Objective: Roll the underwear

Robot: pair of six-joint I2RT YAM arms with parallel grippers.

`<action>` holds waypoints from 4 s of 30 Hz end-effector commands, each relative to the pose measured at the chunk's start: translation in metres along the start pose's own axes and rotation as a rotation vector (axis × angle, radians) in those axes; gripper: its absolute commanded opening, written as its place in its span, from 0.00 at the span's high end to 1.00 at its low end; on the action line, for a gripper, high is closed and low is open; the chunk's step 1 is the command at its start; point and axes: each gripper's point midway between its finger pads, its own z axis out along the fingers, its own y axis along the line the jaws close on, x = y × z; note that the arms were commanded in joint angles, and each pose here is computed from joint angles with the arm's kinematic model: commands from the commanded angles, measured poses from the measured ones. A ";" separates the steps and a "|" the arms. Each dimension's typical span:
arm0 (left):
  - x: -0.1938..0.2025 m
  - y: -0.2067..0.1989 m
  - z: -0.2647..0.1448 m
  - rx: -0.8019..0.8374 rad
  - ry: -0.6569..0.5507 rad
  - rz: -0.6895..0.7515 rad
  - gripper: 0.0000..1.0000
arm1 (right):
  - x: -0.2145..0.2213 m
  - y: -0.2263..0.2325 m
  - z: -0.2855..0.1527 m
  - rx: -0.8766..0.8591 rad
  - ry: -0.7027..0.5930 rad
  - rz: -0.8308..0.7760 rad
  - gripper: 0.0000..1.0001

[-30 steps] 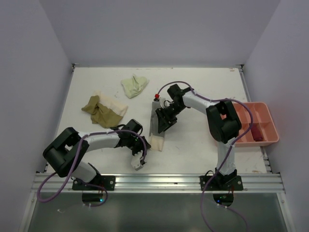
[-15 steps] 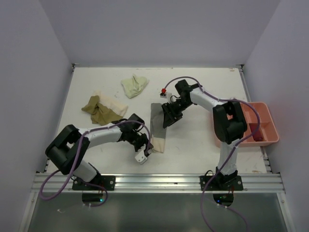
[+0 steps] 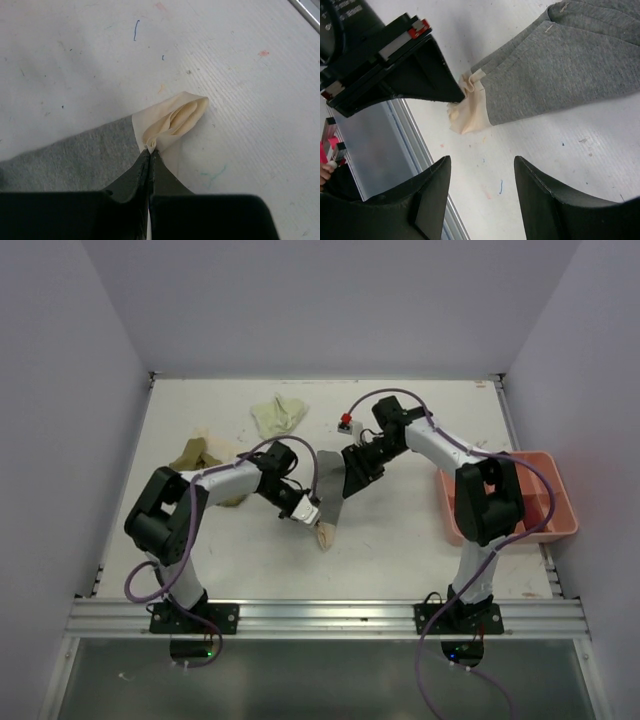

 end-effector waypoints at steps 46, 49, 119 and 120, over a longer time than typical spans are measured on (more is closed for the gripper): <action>0.079 0.043 -0.011 -0.092 -0.299 -1.623 1.00 | 0.014 0.063 0.058 0.336 0.041 -1.023 0.45; 0.080 0.043 -0.011 -0.108 -0.297 -1.629 1.00 | 0.018 0.056 0.076 0.341 0.052 -1.068 0.42; -0.012 -0.029 -0.015 -0.348 0.158 0.200 0.51 | 0.077 0.039 0.135 -0.377 0.097 -0.355 1.00; -0.012 -0.027 -0.014 -0.348 0.158 0.196 0.50 | 0.077 0.040 0.135 -0.382 0.096 -0.354 1.00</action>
